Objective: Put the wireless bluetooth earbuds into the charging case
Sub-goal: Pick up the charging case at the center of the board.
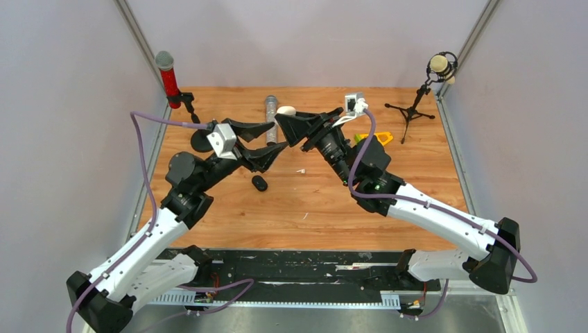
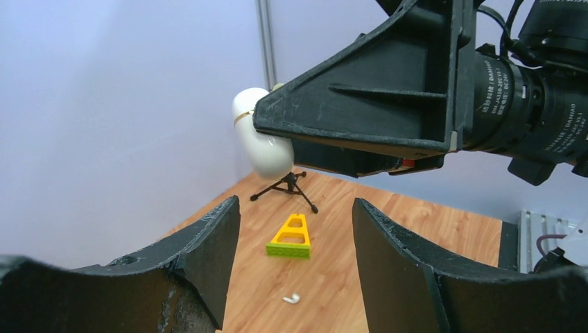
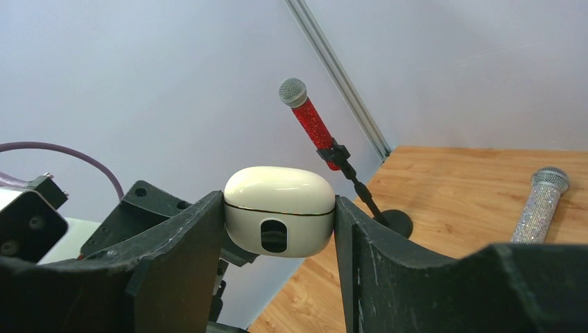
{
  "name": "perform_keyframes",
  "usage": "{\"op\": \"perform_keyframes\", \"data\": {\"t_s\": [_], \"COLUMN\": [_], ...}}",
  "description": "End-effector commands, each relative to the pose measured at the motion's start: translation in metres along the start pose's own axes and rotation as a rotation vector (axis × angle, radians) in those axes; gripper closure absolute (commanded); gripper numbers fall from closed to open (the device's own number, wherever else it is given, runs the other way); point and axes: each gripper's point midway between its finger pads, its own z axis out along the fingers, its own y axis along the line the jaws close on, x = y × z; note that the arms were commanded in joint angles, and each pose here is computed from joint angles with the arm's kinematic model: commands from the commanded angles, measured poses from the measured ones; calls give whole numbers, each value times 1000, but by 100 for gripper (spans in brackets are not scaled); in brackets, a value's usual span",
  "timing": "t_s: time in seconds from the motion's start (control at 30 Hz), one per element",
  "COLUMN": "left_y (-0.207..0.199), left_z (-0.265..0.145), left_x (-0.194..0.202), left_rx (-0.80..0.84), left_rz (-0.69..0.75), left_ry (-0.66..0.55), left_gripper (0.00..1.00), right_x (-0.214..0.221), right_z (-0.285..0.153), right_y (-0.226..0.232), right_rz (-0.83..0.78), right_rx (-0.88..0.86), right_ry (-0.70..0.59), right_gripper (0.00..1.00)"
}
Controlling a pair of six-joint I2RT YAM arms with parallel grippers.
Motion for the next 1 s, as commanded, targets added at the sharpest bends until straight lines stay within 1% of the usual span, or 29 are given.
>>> {"op": "perform_keyframes", "data": {"t_s": [0.0, 0.1, 0.27, 0.43, 0.57, 0.8, 0.87, 0.93, 0.97], "left_y": [5, 4, 13, 4, 9, 13, 13, 11, 10], "left_z": [8, 9, 11, 10, 10, 8, 8, 8, 8], "left_x": [-23, -30, -38, -43, -41, -42, -42, -43, -44], "left_rx": [-23, -12, -52, -7, -33, -61, -56, -45, -43], "left_rz": [29, 52, 96, 114, 113, 112, 117, 120, 119], "left_ry": [-68, -104, -137, -163, -158, -161, -161, -164, -166], "left_gripper": [32, 32, 34, 37, 46, 51, 53, 59, 65], "right_x": [-25, -22, -17, -14, -9, -7, -2, 2, 3], "right_z": [4, 4, 5, 6, 7, 8, 11, 13, 13], "right_y": [26, 30, 34, 38, 40, 43, 44, 46, 47], "right_rz": [31, 18, 15, 14, 11, 11, 9, 7, 6], "right_rx": [-72, -79, -95, -108, -113, -125, -129, -136, -140], "right_ry": [-66, -59, -38, -28, -10, 1, 17, 30, 34], "right_gripper": [78, 78, 79, 79, 80, 80, 80, 81, 81]}}
